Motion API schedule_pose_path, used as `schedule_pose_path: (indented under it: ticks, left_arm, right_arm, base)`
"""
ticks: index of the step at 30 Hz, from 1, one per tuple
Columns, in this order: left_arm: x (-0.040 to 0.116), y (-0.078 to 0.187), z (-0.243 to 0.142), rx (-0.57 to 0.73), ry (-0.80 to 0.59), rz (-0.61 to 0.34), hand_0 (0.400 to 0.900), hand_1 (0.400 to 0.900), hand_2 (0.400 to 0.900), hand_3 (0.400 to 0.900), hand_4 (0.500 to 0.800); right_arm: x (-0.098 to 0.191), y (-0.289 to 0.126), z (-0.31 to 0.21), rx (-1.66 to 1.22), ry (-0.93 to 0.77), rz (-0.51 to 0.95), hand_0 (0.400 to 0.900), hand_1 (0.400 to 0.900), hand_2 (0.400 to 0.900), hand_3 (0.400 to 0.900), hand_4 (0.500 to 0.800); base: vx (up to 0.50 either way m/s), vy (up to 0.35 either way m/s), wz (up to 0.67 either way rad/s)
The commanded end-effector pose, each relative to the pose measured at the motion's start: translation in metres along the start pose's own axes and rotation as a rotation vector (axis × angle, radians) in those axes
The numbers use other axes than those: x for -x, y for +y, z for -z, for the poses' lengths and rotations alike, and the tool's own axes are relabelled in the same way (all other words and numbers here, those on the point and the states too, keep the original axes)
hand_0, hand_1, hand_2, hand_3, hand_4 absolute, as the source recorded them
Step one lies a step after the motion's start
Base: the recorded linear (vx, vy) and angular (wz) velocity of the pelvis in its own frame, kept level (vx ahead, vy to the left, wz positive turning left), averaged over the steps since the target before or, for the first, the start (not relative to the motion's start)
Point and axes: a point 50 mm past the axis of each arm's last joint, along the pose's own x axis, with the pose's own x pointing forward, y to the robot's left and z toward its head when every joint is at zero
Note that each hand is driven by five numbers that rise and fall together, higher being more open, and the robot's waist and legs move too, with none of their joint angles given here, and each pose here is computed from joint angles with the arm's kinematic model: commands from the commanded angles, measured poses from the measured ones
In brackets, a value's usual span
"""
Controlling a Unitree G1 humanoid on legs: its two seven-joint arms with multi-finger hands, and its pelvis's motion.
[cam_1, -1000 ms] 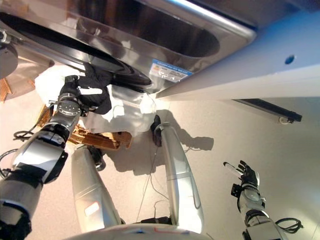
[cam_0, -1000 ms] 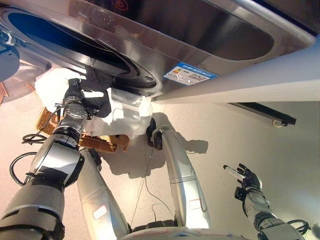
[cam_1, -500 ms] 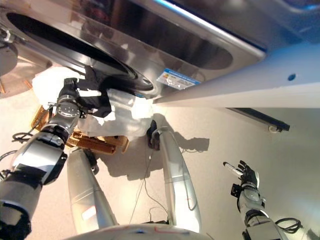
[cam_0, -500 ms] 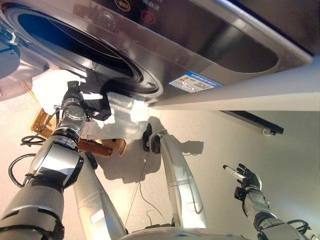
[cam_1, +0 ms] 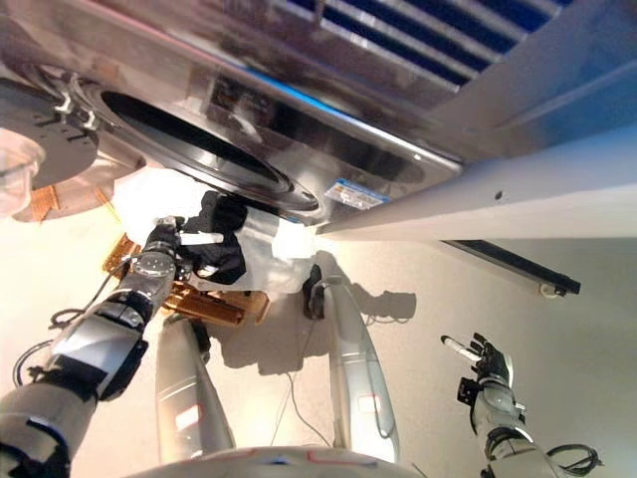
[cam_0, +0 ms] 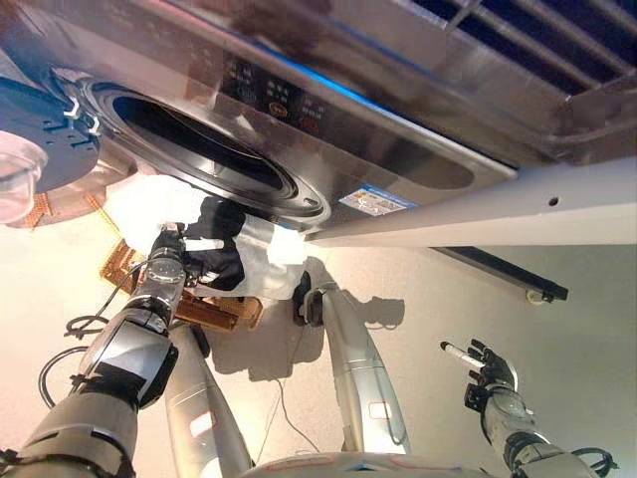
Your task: Put the clothes in the basket into the washing machine.
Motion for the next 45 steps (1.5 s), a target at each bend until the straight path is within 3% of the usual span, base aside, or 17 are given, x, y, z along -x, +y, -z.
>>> schedule_pose_path:
  ticks: [1, 5, 11, 20, 28, 30, 31, 45]
  left_arm:
    - [-0.004, 0.026, -0.023, 0.145, -0.087, -0.086, 0.400, 0.400, 0.400, 0.400, 0.500]
    - [-0.005, 0.058, -0.028, 0.284, -0.120, -0.181, 0.400, 0.400, 0.400, 0.400, 0.500]
    - [-0.004, 0.077, -0.055, 0.408, -0.226, -0.225, 0.400, 0.400, 0.400, 0.400, 0.500]
    - [-0.003, 0.079, -0.085, 0.474, -0.317, -0.224, 0.400, 0.400, 0.400, 0.400, 0.500]
    - [-0.002, 0.042, -0.108, 0.484, -0.339, -0.126, 0.400, 0.400, 0.400, 0.400, 0.500]
    - [-0.001, 0.036, -0.111, 0.489, -0.340, -0.112, 0.547, 0.547, 0.547, 0.547, 0.588]
    - [-0.001, 0.034, -0.113, 0.495, -0.344, -0.108, 0.900, 0.900, 0.900, 0.900, 0.800]
    - [-0.001, 0.022, -0.107, 0.552, -0.310, -0.082, 0.900, 0.900, 0.900, 0.900, 0.800]
  right_arm:
    - [0.010, -0.064, 0.027, 0.064, 0.087, 0.174, 0.900, 0.900, 0.900, 0.900, 0.800]
    - [0.012, -0.065, 0.032, 0.050, 0.107, 0.171, 0.900, 0.900, 0.900, 0.900, 0.800]
    - [0.016, -0.067, 0.044, 0.047, 0.149, 0.160, 0.900, 0.900, 0.900, 0.900, 0.800]
    - [0.017, -0.070, 0.044, 0.013, 0.142, 0.160, 0.900, 0.900, 0.900, 0.900, 0.800]
    - [0.023, -0.080, 0.056, 0.003, 0.173, 0.193, 0.900, 0.900, 0.900, 0.900, 0.800]
    - [0.024, -0.081, 0.056, 0.001, 0.172, 0.201, 0.900, 0.900, 0.900, 0.900, 0.800]
    - [0.024, -0.081, 0.057, 0.002, 0.173, 0.203, 0.900, 0.900, 0.900, 0.900, 0.800]
    - [0.028, -0.083, 0.063, 0.016, 0.180, 0.209, 0.900, 0.900, 0.900, 0.900, 0.800]
  base:
    - [0.035, 0.058, 0.02]
    - [0.041, 0.043, 0.00]
    - [0.041, 0.015, 0.03]
    - [0.016, -0.004, -0.03]
    - [0.019, -0.030, -0.07]
    - [0.004, -0.028, -0.11]
    - [0.002, -0.021, -0.13]
    - [0.005, -0.013, -0.06]
